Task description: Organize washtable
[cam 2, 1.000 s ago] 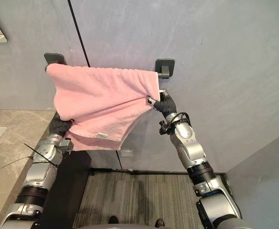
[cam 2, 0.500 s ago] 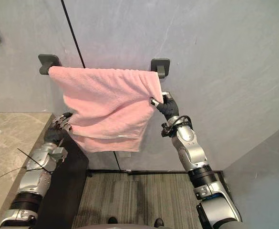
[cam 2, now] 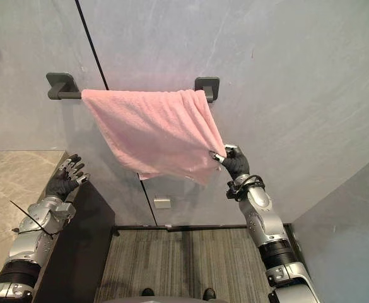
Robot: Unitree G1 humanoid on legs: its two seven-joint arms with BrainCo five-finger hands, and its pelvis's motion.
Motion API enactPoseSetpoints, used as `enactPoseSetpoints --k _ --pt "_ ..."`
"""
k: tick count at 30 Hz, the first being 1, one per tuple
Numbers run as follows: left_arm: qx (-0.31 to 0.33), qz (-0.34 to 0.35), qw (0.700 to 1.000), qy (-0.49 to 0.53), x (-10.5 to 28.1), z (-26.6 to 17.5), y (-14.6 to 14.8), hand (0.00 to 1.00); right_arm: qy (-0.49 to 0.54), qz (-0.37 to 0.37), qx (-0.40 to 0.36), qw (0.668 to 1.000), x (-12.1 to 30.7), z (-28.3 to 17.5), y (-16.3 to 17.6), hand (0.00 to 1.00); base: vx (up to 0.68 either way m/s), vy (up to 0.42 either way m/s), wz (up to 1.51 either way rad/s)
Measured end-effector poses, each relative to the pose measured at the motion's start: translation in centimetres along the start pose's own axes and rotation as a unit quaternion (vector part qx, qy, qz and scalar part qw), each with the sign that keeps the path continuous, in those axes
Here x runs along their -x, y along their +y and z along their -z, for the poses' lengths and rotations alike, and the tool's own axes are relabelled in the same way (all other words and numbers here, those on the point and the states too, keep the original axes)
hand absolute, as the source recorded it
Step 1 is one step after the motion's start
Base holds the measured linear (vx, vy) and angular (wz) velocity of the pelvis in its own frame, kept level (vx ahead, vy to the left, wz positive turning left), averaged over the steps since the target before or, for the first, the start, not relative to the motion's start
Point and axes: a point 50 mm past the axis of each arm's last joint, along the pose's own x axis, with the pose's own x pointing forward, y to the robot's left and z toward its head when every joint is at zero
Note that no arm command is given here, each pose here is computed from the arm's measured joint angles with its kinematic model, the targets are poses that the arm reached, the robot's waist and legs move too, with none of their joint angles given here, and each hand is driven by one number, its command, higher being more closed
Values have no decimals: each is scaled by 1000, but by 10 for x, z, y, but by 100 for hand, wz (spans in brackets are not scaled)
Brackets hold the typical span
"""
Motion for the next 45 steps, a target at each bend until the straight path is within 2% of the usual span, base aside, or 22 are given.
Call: enactPoseSetpoints --k 4,11,18,20,22,24,28,30,33,36,39,40,45 --pt "5 -20 1000 -7 1 -3 8 0 5 26 -1 1000 8 3 -12 0 0 0 0" --pt "21 -100 994 -32 8 -12 35 0 -17 78 -6 997 14 -8 -33 0 0 0 0" --pt "30 -126 989 -71 11 -28 42 0 -36 80 -3 996 14 -17 -34 0 0 0 0" --pt "69 -159 977 -127 17 -43 39 0 -86 107 -2 991 19 -36 -36 0 0 0 2" --pt "81 -179 966 -166 27 -54 38 0 -142 134 -14 981 25 -55 -38 0 0 0 3" --pt "68 -201 954 -214 37 -72 39 0 -235 179 -12 955 39 -87 -45 0 0 0 4" --pt "27 -206 934 -290 52 -107 38 0 -324 213 7 922 57 -119 -48 0 0 0 0" --pt "-27 -189 922 -336 58 -133 34 0 -356 204 12 912 63 -131 -43 0 0 0 0" --pt "-59 -147 895 -418 64 -171 18 0 -373 167 20 912 64 -143 -38 0 -16 -2 3" --pt "-74 -101 879 -460 66 -189 3 0 -363 113 27 924 58 -145 -28 0 -27 -2 6" --pt "-84 -13 884 -460 62 -192 -18 0 -321 16 14 947 46 -136 -10 0 -9 -2 1" --pt "-88 36 888 -450 59 -189 -29 0 -290 -34 20 956 40 -128 1 0 0 0 0" --pt "-82 160 900 -397 51 -169 -61 0 -218 -140 14 966 28 -105 31 0 -3 -1 1"
